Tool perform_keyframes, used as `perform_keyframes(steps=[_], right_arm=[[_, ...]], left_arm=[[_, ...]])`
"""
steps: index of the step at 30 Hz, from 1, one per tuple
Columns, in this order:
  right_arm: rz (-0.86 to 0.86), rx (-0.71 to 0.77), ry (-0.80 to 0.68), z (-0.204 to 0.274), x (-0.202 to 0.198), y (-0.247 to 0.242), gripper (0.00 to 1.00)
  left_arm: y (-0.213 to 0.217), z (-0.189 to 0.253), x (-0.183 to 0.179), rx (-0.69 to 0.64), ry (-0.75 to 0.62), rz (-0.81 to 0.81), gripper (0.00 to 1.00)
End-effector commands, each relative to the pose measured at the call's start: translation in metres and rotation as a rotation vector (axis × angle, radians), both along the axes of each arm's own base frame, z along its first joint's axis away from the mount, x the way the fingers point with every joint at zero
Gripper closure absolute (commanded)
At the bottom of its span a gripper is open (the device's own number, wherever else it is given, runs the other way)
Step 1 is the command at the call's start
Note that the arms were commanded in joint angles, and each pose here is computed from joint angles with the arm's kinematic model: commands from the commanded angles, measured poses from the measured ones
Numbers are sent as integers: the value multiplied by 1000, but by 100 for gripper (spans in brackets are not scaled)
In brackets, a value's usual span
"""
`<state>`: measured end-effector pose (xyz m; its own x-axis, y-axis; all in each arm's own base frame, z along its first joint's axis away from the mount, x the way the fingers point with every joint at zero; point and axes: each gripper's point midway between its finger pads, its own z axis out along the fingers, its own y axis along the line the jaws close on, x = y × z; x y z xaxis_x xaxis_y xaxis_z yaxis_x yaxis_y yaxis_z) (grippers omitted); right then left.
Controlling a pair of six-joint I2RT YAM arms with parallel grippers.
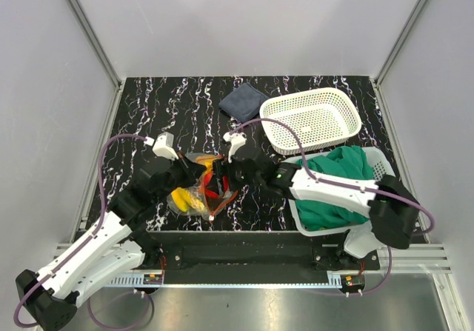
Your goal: Open the zip-top bag and remove the fake food
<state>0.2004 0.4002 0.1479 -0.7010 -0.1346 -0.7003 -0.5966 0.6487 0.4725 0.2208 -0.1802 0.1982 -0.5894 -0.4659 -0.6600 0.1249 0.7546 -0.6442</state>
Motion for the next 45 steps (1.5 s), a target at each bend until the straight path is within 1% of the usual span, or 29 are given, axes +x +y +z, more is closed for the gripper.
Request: perform_keyframes(steps=[1,4,8,9,13,14,15,16,17,19,20,22,23,24,26,27,29,30,34,36,38,41,45], right_arm=[[-33,90,-148,71,12,-8,72],[-87,88,-205,94,28,-28,73],[-197,72,-253,113,69,-69,73],[-264,63,-268,117,93,-93,73],[-414,-19,-326,119,148,-145,72],[-443,-57,-319,108,162,-153,71],[-491,-85,-327,107,181,-173,70],[-513,-105,-320,101,192,-181,69],[-523,-133,-289,84,204,-187,66],[-593,-139,-257,76,227,-214,65],[-591,-149,-221,61,235,-218,64],[-607,-152,-210,57,250,-228,58],[-604,-175,-191,44,255,-229,55],[-605,-183,-192,45,260,-231,50],[-633,-219,-175,34,266,-241,43],[-645,-233,-175,33,268,-245,34],[-666,-266,-178,27,271,-254,26],[-677,-279,-174,24,271,-258,19],[-708,-306,-157,20,269,-266,11],[-720,-307,-136,22,264,-268,9],[-734,-278,-112,27,259,-266,1],[-710,-246,-70,31,246,-260,0],[-654,-205,-60,47,228,-251,0]], left_arm=[[8,16,5,16,-58,31,100],[9,20,4,23,-65,32,100],[9,27,2,18,-79,18,100],[8,28,2,17,-84,12,100],[8,34,0,24,-108,-10,100],[8,36,-1,23,-114,-12,100],[8,37,-1,22,-118,-12,100],[8,36,-1,23,-116,-14,100],[7,38,-2,20,-124,-19,100],[7,41,-2,18,-127,-24,100],[7,40,-2,17,-125,-27,100],[6,42,-3,13,-130,-33,100],[5,42,-3,15,-129,-35,100],[5,43,-3,15,-131,-39,100],[4,45,-3,19,-135,-44,100],[4,47,-3,17,-139,-44,100],[2,50,-2,18,-144,-53,100],[2,52,-2,17,-147,-56,100],[0,54,-2,16,-150,-67,100],[-1,55,-1,13,-152,-66,100],[-2,54,-1,9,-149,-64,100],[-3,56,0,-1,-150,-65,100],[-4,56,1,-4,-147,-65,100]])
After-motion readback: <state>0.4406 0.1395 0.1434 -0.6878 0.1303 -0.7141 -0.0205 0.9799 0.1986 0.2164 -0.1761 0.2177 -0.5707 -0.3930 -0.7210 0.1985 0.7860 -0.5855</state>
